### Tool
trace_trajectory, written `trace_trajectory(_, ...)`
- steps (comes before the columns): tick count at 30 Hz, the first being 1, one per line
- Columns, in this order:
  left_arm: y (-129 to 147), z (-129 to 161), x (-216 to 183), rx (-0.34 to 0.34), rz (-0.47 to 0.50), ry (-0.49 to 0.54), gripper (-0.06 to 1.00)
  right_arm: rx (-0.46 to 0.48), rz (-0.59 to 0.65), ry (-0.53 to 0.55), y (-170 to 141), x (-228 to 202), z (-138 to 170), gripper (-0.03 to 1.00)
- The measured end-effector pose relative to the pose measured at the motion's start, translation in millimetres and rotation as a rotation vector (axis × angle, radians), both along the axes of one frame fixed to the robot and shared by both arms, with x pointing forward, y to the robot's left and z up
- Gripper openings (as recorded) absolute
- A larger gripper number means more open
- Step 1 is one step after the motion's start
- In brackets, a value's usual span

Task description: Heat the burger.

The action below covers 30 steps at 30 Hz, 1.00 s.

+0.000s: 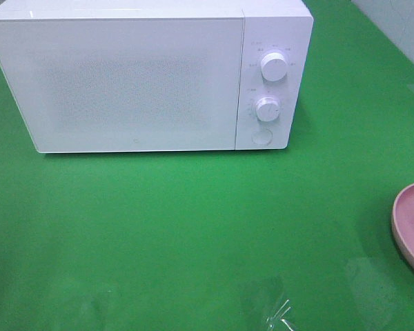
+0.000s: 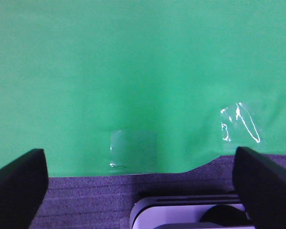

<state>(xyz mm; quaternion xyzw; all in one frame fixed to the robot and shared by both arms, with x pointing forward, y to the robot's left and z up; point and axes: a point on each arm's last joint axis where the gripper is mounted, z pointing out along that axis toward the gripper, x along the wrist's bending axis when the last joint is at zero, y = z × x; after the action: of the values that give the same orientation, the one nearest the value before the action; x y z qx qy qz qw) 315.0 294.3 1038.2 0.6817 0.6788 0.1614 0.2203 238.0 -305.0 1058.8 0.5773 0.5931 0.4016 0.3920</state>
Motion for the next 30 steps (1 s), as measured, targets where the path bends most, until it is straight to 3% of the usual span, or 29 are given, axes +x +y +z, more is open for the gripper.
trace_trajectory(13, -0.2, 10.6, -23.6, 0.002, 0.0, -0.168, 0.97, 0.0, 0.0, 0.0, 0.0, 0.0, 0.0, 0.75)
trace_trajectory(30, -0.4, 18.4, -83.8, 0.016, -0.003, -0.552, 0.97, 0.0, 0.0, 0.0, 0.0, 0.0, 0.0, 0.75)
